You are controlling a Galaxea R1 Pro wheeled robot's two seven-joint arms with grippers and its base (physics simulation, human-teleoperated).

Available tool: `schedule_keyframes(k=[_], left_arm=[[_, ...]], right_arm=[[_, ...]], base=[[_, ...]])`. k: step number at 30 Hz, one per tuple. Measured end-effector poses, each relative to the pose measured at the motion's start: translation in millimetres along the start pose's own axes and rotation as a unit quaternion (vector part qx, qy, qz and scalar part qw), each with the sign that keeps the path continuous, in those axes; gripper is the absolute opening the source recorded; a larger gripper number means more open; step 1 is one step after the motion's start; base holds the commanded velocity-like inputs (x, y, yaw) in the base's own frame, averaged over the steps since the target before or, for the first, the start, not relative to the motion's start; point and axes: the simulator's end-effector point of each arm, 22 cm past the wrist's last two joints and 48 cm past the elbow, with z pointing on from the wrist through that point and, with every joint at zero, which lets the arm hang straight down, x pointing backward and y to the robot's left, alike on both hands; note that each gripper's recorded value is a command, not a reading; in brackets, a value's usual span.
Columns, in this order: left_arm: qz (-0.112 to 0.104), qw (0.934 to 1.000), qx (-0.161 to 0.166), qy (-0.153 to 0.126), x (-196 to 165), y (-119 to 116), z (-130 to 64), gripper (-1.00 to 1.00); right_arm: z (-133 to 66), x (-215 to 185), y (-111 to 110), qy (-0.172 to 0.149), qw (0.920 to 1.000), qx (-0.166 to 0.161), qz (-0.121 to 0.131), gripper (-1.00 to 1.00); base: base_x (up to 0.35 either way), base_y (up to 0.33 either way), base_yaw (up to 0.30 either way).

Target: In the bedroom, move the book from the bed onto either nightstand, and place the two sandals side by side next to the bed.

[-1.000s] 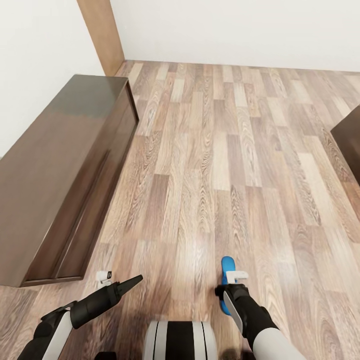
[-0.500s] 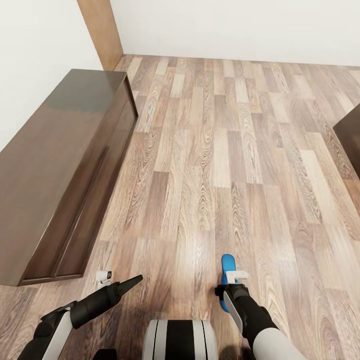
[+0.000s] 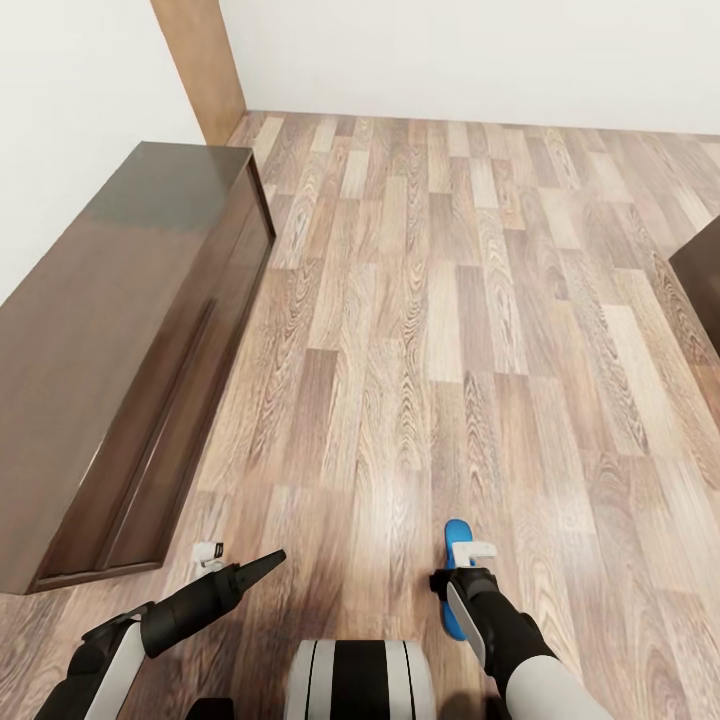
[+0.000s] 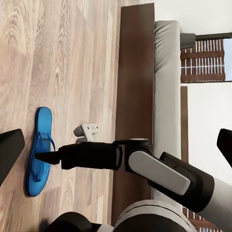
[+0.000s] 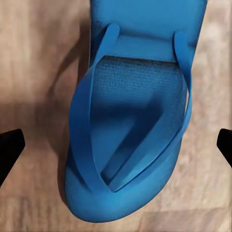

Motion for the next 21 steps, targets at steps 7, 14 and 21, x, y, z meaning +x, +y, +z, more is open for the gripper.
schedule_keyframes(k=[7, 14, 21], left_arm=[[0.000, 1.0000, -0.001, 0.000, 0.0, 0.3, 0.0, 1.00], [0.000, 1.0000, 0.000, 0.000, 0.3, 0.2, 0.2, 1.00], [0.000, 1.0000, -0.001, 0.000, 0.0, 0.3, 0.0, 1.00]], right_arm=[[0.1, 0.0, 0.0, 0.000, 1.0000, 0.000, 0.000, 1.00], [0.0, -0.1, 0.0, 0.000, 1.0000, 0.000, 0.000, 1.00], [0.1, 0.0, 0.0, 0.000, 1.0000, 0.000, 0.000, 1.00]], base=[[0.014, 0.000, 0.000], [0.136, -0.042, 0.000], [0.011, -0.004, 0.000]])
